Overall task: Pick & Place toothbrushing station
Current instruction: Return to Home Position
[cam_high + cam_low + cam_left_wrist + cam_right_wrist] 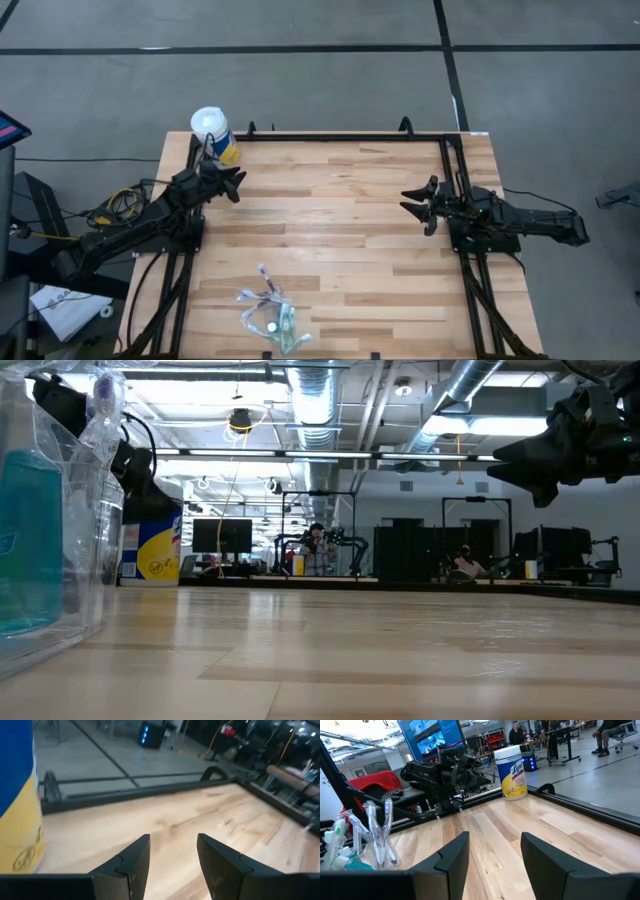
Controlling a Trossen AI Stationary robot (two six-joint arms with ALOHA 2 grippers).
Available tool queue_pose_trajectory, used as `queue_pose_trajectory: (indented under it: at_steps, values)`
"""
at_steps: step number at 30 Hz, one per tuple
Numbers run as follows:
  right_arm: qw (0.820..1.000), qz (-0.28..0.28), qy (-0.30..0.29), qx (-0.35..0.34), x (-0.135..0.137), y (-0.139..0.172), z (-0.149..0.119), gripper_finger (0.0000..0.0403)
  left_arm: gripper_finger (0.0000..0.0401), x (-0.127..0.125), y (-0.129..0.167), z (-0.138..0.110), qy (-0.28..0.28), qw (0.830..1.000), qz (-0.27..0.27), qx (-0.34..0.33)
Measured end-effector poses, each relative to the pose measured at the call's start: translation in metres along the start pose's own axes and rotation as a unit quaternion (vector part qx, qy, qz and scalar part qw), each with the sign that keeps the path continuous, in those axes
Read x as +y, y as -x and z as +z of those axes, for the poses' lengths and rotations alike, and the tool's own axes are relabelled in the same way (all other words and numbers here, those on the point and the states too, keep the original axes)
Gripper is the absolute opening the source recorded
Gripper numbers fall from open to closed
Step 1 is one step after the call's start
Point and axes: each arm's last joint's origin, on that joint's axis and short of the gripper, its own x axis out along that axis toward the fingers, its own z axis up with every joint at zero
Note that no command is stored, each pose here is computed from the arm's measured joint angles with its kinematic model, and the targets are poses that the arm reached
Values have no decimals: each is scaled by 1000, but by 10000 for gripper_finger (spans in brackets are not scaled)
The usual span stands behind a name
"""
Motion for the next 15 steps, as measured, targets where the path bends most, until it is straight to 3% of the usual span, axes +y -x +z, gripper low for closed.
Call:
queue_pose_trajectory:
  at_steps: [5, 15]
  values:
    - [1000, 0, 0, 0, 0, 0, 0, 169, 159, 0, 0, -6, -5, 999, 0, 32]
    - [1000, 0, 0, 0, 0, 0, 0, 169, 159, -13, 20, 10, 3, 992, -96, -76]
